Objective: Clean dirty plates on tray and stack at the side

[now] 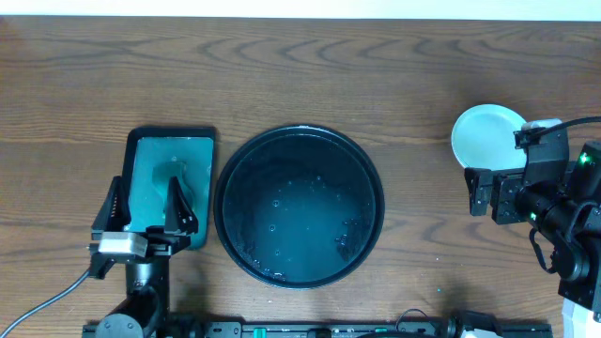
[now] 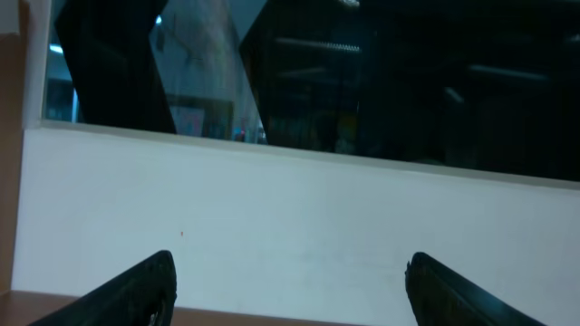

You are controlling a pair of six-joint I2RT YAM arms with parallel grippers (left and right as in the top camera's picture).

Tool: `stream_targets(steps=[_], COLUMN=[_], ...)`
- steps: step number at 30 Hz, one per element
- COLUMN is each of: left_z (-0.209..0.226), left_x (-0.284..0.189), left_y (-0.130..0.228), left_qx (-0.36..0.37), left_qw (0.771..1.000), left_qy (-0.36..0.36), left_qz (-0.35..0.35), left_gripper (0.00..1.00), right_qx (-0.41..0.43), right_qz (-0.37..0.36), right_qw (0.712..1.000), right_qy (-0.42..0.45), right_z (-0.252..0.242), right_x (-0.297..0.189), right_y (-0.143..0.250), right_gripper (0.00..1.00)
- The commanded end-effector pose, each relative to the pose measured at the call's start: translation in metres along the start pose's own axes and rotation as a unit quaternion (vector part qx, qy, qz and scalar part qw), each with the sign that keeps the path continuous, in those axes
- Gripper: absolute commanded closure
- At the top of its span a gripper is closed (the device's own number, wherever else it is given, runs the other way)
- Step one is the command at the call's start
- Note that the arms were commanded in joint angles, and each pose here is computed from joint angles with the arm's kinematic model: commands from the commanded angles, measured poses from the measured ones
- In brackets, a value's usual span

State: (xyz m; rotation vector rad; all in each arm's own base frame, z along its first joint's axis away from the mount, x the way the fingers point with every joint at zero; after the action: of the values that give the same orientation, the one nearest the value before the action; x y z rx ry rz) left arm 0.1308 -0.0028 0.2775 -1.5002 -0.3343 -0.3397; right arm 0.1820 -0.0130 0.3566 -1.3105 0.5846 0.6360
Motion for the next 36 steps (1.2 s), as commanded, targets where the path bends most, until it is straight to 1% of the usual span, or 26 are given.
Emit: stream_targets(steps=[1, 5, 10, 16, 21, 25, 36], left_z=[-0.001, -0.002, -0.002, -0.005, -0.006, -0.007, -0.002], left_x=[-0.002, -0.006, -0.005, -0.010, -0.021, -0.030, -0.031], left_y=[0.016, 0.031, 0.038, 0.078, 0.108, 0.123, 0.125], left_qx=[0.009, 0.008, 0.011, 0.010, 0.010, 0.009, 0.014], left_qw=[1.000, 1.000, 1.000, 0.992, 0.974, 0.959, 0.957], left_qy=[0.002, 0.001, 0.002, 0.017, 0.023, 0.027, 0.004], left_qz=[-0.009, -0.029, -0.004, 0.124, 0.227, 0.281, 0.289], left_gripper=[0.19, 0.19, 0.19, 0.19, 0.19, 0.19, 0.19], right_qx=[-0.008, -0.008, -0.008, -0.008, -0.008, -0.008, -0.008], right_qz=[-0.004, -0.004, -0.004, -0.004, -0.004, -0.004, -0.004], right_qw=[1.000, 1.000, 1.000, 1.000, 1.000, 1.000, 1.000], right_qy=[-0.001, -0.001, -0.001, -0.001, -0.001, -0.001, -0.001], right_z=[0.001, 0.001, 0.001, 0.001, 0.001, 0.001, 0.001], right_x=[-0.002, -0.002, -0.002, -0.002, -0.002, -0.002, -0.002], right_y=[-0.001, -0.001, -0.001, -0.001, -0.001, -0.001, -0.001], right_gripper=[0.01, 0.01, 0.01, 0.01, 0.01, 0.01, 0.01])
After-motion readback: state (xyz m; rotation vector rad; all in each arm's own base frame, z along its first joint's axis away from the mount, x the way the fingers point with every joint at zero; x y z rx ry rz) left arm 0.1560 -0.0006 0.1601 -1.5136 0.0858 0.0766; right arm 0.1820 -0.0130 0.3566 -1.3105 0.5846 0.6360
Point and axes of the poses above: each gripper's point midway between its finger pads, its own x axis out along the fingers, its own z axis along the line the jaws close on, y = z × x, the point moved 9 cm from there along -x, back along the fingers, and after that the axes turned 11 degrees about x, right-handed, at the moved point
